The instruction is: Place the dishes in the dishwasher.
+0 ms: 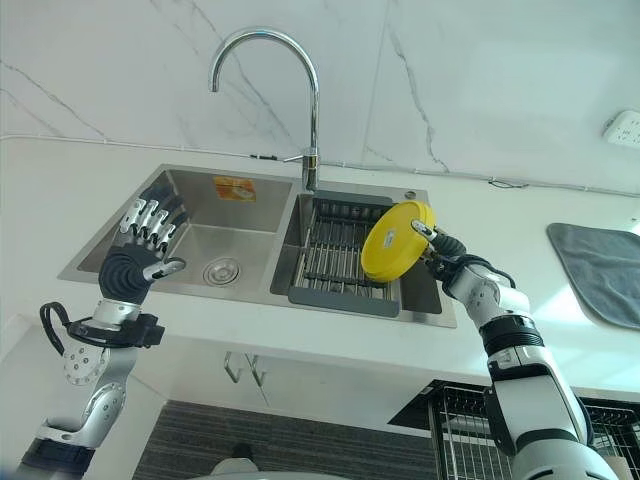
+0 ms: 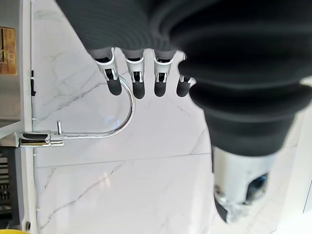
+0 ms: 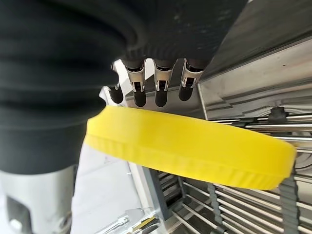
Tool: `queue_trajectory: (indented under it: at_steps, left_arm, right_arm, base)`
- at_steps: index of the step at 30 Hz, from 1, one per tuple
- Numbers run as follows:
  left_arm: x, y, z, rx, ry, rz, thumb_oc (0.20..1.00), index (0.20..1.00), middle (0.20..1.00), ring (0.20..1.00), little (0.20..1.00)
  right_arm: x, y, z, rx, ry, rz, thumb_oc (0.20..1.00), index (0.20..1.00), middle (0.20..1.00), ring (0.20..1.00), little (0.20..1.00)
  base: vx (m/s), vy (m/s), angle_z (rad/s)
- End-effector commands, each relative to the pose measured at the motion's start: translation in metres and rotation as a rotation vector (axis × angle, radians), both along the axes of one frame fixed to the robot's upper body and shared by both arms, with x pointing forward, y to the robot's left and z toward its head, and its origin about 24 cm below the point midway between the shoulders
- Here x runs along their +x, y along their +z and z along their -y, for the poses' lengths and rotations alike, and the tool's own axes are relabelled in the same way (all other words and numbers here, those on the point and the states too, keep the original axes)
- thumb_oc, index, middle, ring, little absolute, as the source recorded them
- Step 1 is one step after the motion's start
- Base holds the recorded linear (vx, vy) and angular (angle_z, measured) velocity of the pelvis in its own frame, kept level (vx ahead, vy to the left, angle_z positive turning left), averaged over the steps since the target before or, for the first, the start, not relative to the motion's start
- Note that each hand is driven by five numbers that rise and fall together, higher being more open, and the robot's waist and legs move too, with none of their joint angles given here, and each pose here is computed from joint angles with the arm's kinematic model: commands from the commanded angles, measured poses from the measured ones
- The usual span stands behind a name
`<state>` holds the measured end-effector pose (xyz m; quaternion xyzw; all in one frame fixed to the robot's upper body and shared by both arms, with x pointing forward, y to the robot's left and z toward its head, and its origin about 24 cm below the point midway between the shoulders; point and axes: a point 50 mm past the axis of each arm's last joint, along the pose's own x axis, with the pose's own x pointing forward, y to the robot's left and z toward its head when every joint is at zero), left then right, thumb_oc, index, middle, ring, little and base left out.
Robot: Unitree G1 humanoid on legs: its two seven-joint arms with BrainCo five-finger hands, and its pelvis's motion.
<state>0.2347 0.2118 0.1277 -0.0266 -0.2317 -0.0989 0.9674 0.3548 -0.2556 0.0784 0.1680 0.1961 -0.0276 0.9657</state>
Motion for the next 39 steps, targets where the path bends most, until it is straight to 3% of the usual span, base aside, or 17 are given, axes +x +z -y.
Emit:
queue_trajectory:
  at_steps: [1, 39]
  left_arm:
    - [0.003, 0.027, 0.015, 0.029, -0.081, 0.124, 1.0, 1.0, 1.0, 1.0, 1.0]
    - [0.008, 0.025, 0.017, 0.037, -0.091, 0.087, 1.0, 1.0, 1.0, 1.0, 1.0]
  right_arm:
    - [0.023, 0.054, 0.001, -0.012, 0.018, 0.147, 1.0, 1.0, 1.0, 1.0, 1.0]
    - [0.029, 0.06, 0.019, -0.077, -0.02, 0.106, 1.0, 1.0, 1.0, 1.0, 1.0]
  base:
    - [0.0, 0.0, 0.0]
    - [0.0, 0.0, 0.0]
